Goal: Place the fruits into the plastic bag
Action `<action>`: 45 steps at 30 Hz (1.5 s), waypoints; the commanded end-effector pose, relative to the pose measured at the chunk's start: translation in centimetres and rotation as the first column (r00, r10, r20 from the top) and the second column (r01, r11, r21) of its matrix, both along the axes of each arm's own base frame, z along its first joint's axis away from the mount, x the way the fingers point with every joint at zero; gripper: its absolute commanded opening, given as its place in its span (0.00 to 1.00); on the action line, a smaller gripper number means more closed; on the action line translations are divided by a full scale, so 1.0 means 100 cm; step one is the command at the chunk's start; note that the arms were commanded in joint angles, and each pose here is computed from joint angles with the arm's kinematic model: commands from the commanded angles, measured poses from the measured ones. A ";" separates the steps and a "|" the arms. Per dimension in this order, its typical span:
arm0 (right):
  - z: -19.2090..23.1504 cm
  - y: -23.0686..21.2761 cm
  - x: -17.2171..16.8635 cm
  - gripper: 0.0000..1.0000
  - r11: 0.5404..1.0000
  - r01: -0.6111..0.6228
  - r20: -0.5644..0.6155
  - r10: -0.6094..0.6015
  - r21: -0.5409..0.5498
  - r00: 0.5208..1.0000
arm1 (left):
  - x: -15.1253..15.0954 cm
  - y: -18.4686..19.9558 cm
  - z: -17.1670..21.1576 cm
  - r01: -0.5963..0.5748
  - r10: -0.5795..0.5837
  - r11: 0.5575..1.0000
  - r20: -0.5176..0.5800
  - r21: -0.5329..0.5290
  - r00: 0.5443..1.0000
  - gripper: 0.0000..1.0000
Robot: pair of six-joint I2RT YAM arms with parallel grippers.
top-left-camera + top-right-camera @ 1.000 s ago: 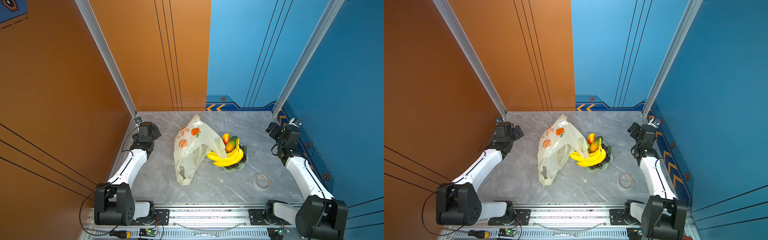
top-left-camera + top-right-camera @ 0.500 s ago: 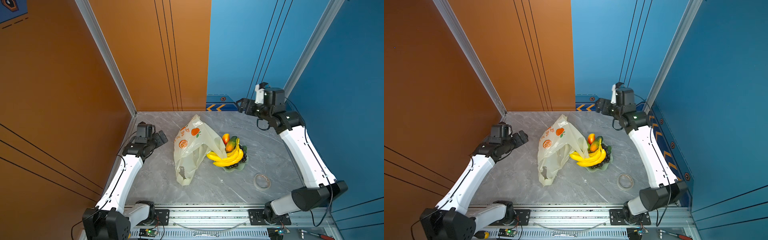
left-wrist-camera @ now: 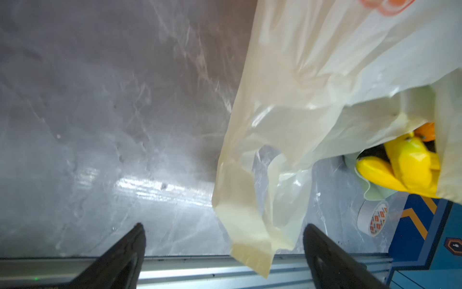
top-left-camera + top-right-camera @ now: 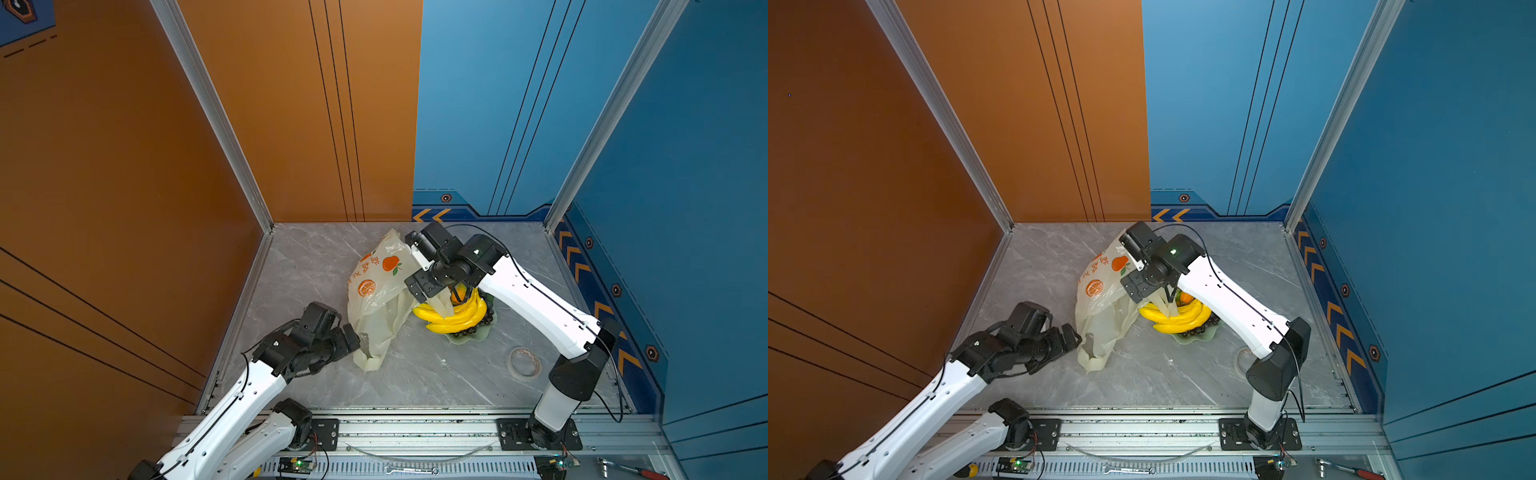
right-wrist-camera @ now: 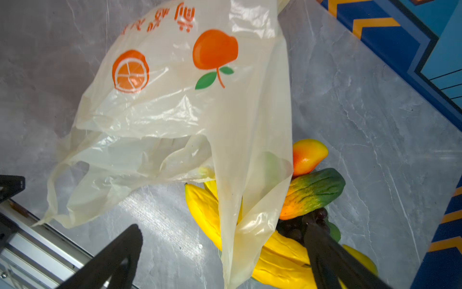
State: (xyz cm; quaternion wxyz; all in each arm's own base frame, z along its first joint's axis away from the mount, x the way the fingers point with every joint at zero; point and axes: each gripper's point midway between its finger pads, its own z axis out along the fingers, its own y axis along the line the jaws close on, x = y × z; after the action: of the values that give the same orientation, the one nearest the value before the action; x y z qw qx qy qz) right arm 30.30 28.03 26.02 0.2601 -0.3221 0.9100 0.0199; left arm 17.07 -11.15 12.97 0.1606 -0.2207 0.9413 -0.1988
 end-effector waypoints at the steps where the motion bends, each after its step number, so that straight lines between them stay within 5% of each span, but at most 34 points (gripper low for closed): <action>1: -0.015 -0.008 -0.007 1.00 0.995 -0.015 -0.008 0.015 -0.100 1.000 | -0.020 -0.003 -0.011 -0.069 0.065 0.996 -0.080 -0.051 0.995 0.99; 8: -0.029 -0.003 -0.015 1.00 0.994 -0.020 -0.035 0.017 -0.104 0.999 | -0.010 -0.024 -0.033 -0.128 0.119 0.978 -0.060 -0.163 0.991 0.98; 19: -0.036 -0.010 -0.017 1.00 0.993 -0.004 -0.054 -0.002 -0.115 0.999 | 0.025 -0.037 -0.042 -0.188 0.194 0.968 0.018 -0.166 0.981 1.00; 27: -0.045 -0.016 -0.017 1.00 0.991 0.000 -0.068 -0.009 -0.135 0.998 | 0.022 -0.036 -0.054 -0.213 0.214 0.965 -0.013 -0.151 0.977 0.88; 33: -0.044 -0.012 -0.014 1.00 0.992 -0.003 -0.059 -0.005 -0.129 0.998 | 0.024 -0.034 -0.060 -0.242 0.243 0.957 -0.010 -0.160 0.970 0.69; 42: -0.052 -0.006 -0.012 1.00 0.985 -0.011 -0.041 0.003 -0.172 0.999 | 0.029 -0.034 -0.053 -0.236 0.241 0.958 0.016 -0.161 0.970 0.11; 45: -0.053 -0.006 -0.012 0.99 0.984 -0.011 -0.038 0.004 -0.180 0.999 | 0.030 -0.033 -0.049 -0.223 0.229 0.963 0.023 -0.155 0.973 0.04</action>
State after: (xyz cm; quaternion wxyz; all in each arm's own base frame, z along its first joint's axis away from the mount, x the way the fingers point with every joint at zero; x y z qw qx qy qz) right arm 28.59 27.40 20.80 0.2043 -0.3493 0.9137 -0.0380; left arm 19.77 -14.81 7.50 0.1734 -0.3413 0.8861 -0.2614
